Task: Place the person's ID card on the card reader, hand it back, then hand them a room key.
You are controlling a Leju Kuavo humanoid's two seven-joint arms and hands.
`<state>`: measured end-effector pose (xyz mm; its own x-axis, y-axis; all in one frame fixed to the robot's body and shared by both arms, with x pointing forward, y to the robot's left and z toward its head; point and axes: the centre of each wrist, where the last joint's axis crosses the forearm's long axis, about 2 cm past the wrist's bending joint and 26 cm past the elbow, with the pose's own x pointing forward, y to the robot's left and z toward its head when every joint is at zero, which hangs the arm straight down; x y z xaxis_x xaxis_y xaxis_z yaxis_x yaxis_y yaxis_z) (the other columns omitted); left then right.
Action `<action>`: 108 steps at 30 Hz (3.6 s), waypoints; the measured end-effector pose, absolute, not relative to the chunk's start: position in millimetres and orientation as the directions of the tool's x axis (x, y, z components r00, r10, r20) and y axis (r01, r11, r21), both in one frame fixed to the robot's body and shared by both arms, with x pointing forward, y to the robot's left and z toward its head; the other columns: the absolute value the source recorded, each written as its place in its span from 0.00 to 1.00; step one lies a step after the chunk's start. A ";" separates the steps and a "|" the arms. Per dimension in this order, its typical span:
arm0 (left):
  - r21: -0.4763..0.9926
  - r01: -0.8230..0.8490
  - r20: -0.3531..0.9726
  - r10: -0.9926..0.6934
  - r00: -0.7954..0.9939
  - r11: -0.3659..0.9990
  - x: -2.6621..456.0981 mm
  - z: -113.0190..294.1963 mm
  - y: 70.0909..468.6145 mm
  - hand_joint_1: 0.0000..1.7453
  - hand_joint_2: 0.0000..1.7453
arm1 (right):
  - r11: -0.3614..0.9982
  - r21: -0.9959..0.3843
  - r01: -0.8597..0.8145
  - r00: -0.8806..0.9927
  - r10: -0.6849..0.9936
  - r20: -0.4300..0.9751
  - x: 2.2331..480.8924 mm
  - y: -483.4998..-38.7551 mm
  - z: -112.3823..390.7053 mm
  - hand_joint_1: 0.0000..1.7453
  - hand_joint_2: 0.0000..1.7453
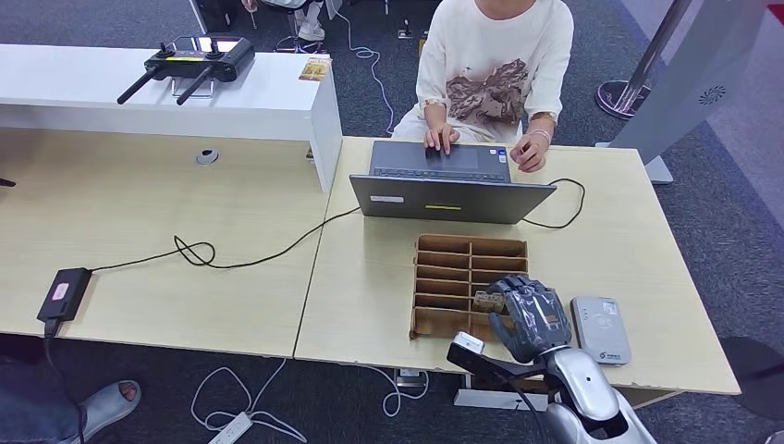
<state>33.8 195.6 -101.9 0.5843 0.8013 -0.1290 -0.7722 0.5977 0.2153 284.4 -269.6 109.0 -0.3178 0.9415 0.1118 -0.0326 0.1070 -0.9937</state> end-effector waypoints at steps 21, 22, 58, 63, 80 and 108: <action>0.221 -0.771 -0.127 0.802 0.584 0.597 33.8 -101.9 195.7 0.00 0.00 | 0.088 -0.996 -0.027 -0.306 0.947 0.092 279.9 -269.4 105.1 0.60 1.00; 0.221 -0.771 -0.127 0.802 0.584 0.597 33.8 -101.9 195.7 0.00 0.00 | 0.088 -0.996 -0.027 -0.306 0.947 0.092 279.9 -269.4 105.1 0.60 1.00; 0.239 -0.768 -0.127 0.803 0.582 0.594 33.6 -101.4 194.3 0.00 0.00 | 0.117 -0.993 0.012 -0.321 0.941 0.107 285.7 -270.2 111.8 0.56 1.00; 0.236 -0.768 -0.128 0.803 0.582 0.595 33.7 -101.3 193.6 0.00 0.00 | 0.125 -0.992 0.027 -0.326 0.939 0.110 286.1 -269.7 114.2 0.52 1.00; 0.236 -0.766 -0.128 0.801 0.585 0.597 33.7 -101.3 193.5 0.00 0.00 | 0.128 -0.991 0.036 -0.329 0.938 0.109 287.4 -269.1 116.7 0.49 1.00; 0.228 -0.764 -0.105 0.796 0.597 0.603 31.6 -101.6 193.6 0.00 0.00 | 0.100 -0.995 0.023 -0.318 0.944 0.088 308.4 -263.2 119.7 0.57 1.00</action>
